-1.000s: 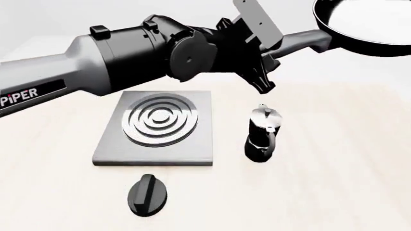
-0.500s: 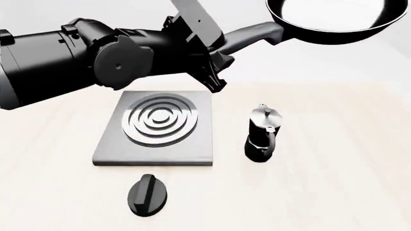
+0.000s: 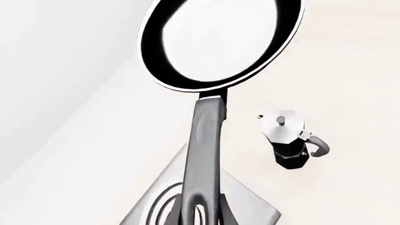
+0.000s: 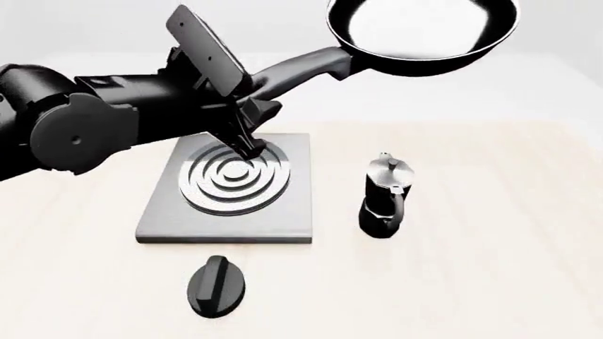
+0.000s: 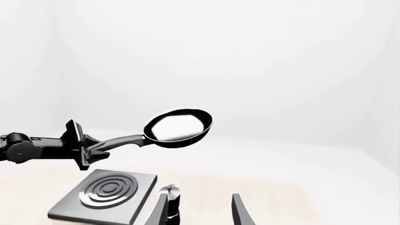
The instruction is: Put the frying pan on the stove.
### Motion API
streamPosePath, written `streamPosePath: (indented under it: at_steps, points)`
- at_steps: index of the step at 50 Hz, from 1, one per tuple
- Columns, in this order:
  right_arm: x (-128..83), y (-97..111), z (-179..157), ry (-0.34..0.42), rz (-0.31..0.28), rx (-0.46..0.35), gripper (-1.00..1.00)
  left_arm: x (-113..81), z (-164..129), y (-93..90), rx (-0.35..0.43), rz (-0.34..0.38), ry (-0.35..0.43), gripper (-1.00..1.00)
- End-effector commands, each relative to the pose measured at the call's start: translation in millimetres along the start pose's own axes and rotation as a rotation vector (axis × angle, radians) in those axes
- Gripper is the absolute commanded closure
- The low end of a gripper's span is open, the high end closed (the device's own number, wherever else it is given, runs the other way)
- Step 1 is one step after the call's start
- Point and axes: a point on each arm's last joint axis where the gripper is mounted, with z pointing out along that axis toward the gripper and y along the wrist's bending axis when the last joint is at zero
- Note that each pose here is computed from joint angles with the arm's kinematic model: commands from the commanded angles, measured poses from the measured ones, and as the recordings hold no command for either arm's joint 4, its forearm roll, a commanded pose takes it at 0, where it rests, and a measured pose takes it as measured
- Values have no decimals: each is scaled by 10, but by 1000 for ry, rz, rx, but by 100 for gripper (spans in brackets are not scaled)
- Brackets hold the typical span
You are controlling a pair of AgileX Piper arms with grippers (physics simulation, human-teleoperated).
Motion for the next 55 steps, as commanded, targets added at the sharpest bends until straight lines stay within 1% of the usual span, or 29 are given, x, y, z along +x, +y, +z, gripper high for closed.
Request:
streamPosePath:
  at_steps: [1, 4, 7, 8, 9, 16, 23, 32, 38, 49, 55]
  points:
    - [24, 17, 37, 15, 1, 8, -100, 58, -351, 106, -58, -123, -54, 100]
    - [21, 14, 33, 14, -3, 7, -100, 120, -452, 120, -72, -128, -45, 100]
    - [20, 14, 31, 13, -5, 7, -100, 162, -491, 126, -80, -132, -38, 100]
    - [19, 13, 29, 12, -6, 6, -100, 223, -534, 118, -85, -135, -26, 100]
    - [19, 13, 29, 12, -6, 6, -100, 224, -535, 118, -85, -135, -26, 100]
    - [15, 11, 23, 10, -11, 5, -100, 412, -597, 115, -102, -133, 26, 100]
    - [10, 5, 16, 7, -15, 2, -100, 480, -655, 120, -119, -145, 34, 100]
    - [6, -1, 9, 4, -23, -1, -100, 629, -780, 91, -144, -169, 47, 100]
    - [3, -4, 5, 2, -26, -2, -100, 686, -798, 99, -157, -176, 60, 100]
    - [3, -8, 4, 1, -29, -4, -100, 950, -931, -6, -180, -208, 88, 100]
    - [4, -6, 6, 2, -29, -3, -100, 1031, -1024, -45, -191, -218, 97, 100]
